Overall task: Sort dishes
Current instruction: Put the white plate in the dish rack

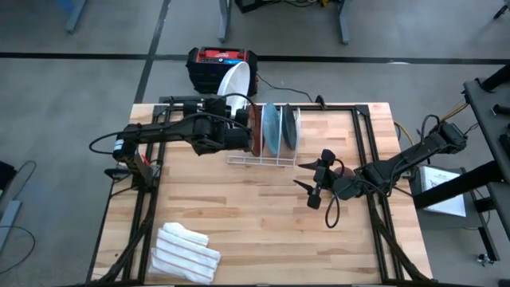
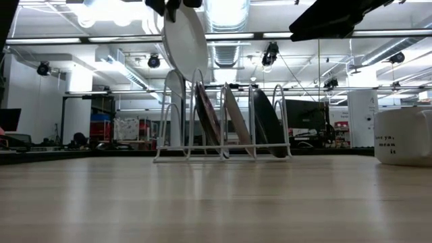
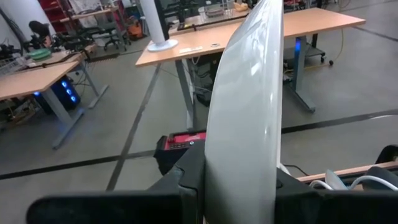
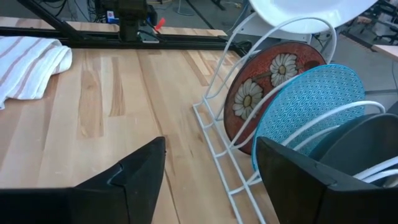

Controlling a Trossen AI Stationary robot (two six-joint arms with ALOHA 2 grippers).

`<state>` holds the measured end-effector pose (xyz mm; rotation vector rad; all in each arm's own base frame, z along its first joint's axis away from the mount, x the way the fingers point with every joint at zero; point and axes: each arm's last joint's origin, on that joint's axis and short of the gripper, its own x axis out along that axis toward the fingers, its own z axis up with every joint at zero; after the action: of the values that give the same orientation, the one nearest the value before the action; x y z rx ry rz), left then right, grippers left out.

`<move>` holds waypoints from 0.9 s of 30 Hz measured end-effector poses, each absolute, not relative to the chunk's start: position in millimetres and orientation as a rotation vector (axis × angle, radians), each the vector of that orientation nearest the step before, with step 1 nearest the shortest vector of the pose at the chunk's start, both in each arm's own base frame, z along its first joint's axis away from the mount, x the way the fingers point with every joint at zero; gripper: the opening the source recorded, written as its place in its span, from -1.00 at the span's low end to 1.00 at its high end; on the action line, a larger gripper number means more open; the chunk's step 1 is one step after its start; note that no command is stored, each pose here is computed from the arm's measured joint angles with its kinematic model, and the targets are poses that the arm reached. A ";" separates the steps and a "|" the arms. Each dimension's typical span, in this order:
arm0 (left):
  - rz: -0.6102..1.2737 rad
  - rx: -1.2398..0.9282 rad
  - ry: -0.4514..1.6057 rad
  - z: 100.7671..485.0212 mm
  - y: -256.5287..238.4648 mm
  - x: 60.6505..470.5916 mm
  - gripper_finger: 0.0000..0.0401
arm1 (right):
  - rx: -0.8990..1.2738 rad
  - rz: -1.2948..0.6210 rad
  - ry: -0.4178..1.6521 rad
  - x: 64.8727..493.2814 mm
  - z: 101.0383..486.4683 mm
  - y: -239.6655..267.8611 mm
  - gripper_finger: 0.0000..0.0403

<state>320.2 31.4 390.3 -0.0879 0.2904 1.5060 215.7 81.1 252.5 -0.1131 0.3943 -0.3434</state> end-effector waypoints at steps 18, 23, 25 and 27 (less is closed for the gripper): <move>1.523 -0.118 0.333 356.0 30.8 324.3 -0.77 | -0.113 -0.343 0.394 215.7 252.5 81.1 0.20; 1.521 -0.122 0.339 353.8 30.7 324.8 -0.77 | -0.086 -0.344 0.393 215.6 252.2 81.2 0.22; 1.521 -0.124 0.336 353.9 30.7 324.9 -0.77 | -0.059 -0.316 0.402 215.4 250.1 81.9 0.21; 1.521 -0.125 0.336 354.0 30.8 324.8 -0.77 | -0.026 -0.287 0.416 214.7 246.0 82.3 0.16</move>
<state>324.8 30.8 354.0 -0.1246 0.3364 1.5213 214.7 82.3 246.0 -0.0258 0.4159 -0.2872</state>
